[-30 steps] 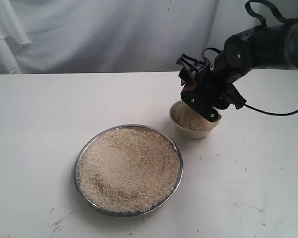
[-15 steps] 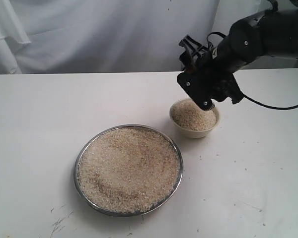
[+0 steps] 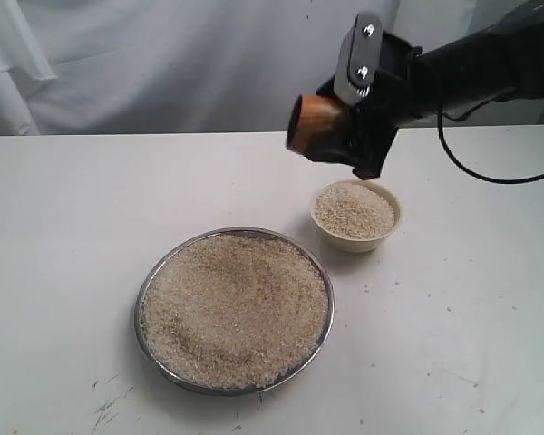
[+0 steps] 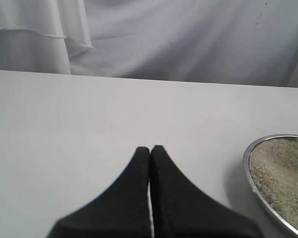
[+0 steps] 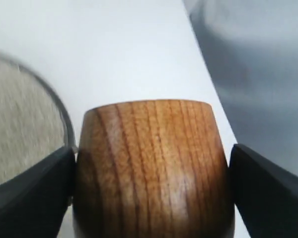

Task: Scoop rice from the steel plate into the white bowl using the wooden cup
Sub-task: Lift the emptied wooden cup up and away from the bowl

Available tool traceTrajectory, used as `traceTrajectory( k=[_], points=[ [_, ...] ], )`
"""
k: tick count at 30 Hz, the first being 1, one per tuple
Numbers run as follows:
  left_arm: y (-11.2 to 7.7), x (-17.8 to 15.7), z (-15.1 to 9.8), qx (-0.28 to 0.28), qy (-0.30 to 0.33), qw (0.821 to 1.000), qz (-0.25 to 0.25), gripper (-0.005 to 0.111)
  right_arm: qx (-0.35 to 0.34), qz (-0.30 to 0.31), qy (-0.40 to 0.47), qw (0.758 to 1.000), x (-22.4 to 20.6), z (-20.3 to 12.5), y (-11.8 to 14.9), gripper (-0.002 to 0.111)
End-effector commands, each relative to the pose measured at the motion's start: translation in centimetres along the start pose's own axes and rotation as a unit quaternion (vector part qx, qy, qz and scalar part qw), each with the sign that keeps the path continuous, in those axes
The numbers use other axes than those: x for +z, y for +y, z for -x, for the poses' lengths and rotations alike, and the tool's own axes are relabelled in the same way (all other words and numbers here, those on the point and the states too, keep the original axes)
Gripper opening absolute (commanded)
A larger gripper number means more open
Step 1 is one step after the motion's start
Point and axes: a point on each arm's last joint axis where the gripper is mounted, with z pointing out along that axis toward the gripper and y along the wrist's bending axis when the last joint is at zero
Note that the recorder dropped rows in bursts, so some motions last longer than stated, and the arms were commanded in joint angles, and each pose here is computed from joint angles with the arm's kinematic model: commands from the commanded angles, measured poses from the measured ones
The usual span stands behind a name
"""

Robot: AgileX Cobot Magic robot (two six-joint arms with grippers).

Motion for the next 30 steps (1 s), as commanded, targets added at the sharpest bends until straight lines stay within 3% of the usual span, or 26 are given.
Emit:
traceTrajectory(
  k=[1, 6, 16, 24, 28, 30],
  points=[
    [0.0, 0.0, -0.1, -0.002, -0.003, 1.0, -0.001, 0.0, 0.097, -0.033, -0.15, 0.983, -2.0, 2.0, -1.6, 0.0],
    [0.0, 0.0, -0.1, -0.002, -0.003, 1.0, -0.001, 0.0, 0.125, -0.068, -0.153, 0.978, -2.2, 1.8, -2.3, 0.0],
    [0.0, 0.0, -0.1, -0.002, -0.003, 1.0, -0.001, 0.0, 0.154, -0.212, -0.061, 0.963, -3.1, -0.3, -5.5, 0.0],
    [0.0, 0.0, -0.1, -0.002, -0.003, 1.0, -0.001, 0.0, 0.231, -0.193, -0.034, 0.953, -1.5, -1.9, -7.8, 0.0],
    [0.0, 0.0, -0.1, -0.002, -0.003, 1.0, -0.001, 0.0, 0.262, -0.249, 0.019, 0.932, 0.0, -2.6, -9.8, 0.0],
    [0.0, 0.0, -0.1, -0.002, -0.003, 1.0, -0.001, 0.0, 0.323, -0.321, 0.007, 0.89, -0.3, -2.2, -11.2, 0.0]
  ],
)
